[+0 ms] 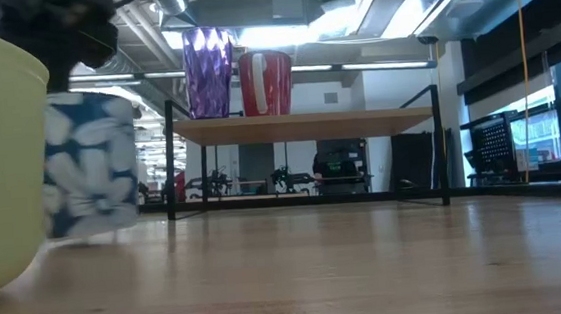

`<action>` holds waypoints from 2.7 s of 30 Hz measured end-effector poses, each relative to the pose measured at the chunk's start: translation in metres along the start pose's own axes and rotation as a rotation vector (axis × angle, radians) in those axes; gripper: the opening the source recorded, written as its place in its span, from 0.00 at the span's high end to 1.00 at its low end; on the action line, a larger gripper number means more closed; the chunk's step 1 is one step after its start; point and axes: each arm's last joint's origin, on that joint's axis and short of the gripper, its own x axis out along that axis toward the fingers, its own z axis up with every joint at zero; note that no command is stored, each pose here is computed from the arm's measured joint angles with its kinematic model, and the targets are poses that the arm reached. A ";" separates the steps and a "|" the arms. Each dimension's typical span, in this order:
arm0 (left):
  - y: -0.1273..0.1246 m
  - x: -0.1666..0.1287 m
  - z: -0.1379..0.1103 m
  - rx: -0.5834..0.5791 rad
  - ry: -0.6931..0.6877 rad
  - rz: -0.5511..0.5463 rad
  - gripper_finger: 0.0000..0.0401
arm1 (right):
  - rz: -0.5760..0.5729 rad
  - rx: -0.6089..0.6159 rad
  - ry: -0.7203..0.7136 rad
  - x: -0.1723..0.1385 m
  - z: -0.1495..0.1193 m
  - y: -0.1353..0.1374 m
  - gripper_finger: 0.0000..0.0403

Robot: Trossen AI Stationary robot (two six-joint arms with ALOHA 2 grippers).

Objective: Stack small to large cups/mugs on shelf
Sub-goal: Put the blue mug on the shelf

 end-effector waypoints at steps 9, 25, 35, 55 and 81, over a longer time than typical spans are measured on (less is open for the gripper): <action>-0.006 0.005 0.029 -0.142 -0.074 -0.074 0.97 | 0.030 0.034 -0.025 -0.011 -0.013 0.008 0.81; -0.028 0.032 0.043 -0.134 -0.056 -0.159 0.95 | -0.032 -0.038 0.018 0.019 -0.016 0.034 0.81; -0.040 0.025 0.049 -0.145 -0.132 -0.247 0.86 | -0.036 -0.042 0.007 0.019 -0.016 0.035 0.81; -0.027 0.024 0.030 0.022 -0.009 -0.102 0.85 | 0.032 0.032 0.028 0.019 -0.015 0.040 0.81; -0.030 0.010 0.032 0.053 -0.188 -0.169 0.85 | 0.056 0.054 0.038 0.020 -0.016 0.044 0.81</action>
